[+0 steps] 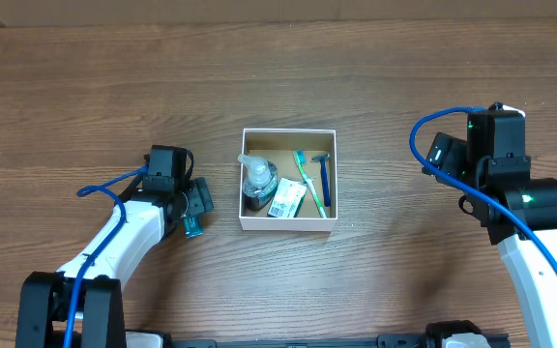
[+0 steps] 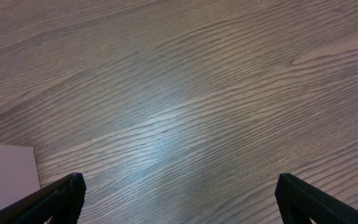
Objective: Pack container
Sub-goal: 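Move the left gripper over the Colgate toothpaste tube and grasp it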
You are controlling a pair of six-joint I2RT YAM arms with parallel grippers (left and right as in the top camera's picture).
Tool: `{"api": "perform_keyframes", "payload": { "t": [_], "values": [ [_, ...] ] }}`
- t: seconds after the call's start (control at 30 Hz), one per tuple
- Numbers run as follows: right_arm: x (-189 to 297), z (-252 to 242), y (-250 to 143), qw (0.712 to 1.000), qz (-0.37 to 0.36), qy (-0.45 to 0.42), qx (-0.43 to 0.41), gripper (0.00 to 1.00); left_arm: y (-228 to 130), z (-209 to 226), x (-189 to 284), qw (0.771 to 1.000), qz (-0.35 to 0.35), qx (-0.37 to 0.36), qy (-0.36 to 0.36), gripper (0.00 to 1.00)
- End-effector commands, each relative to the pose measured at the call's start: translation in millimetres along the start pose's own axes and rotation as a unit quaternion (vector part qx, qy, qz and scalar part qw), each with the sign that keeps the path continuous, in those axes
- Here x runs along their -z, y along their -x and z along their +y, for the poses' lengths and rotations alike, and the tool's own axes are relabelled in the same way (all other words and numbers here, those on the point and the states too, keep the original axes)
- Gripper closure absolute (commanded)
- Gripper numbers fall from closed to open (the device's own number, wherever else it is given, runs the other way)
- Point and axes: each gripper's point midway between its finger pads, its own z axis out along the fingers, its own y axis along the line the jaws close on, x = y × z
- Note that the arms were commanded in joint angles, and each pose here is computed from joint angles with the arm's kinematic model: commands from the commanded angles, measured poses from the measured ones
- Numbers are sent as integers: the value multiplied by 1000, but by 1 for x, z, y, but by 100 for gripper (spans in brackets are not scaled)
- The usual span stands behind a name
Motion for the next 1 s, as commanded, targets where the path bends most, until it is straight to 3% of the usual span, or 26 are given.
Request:
{"api": "perform_keyframes", "payload": {
  "t": [0.0,0.37,0.47,0.53,0.7,0.97],
  "values": [
    [4,-2,9,1000,-13,-2,-9,0,6,7,-4,1000,-14,-13,17,16],
    [4,-2,9,1000,-13,-2,-9,0,3,6,-25,1000,-4,-21,22,23],
    [4,-2,9,1000,-13,-2,-9,0,4,4,-24,1000,-5,-21,17,30],
    [4,-2,9,1000,-13,-2,-9,0,3,0,-24,1000,-2,-21,6,46],
    [4,-2,9,1000,-13,-2,-9,0,6,-6,-22,1000,-1,-20,-8,66],
    [4,-2,9,1000,-13,-2,-9,0,22,-16,-13,1000,-8,-23,-19,78]
  ]
}}
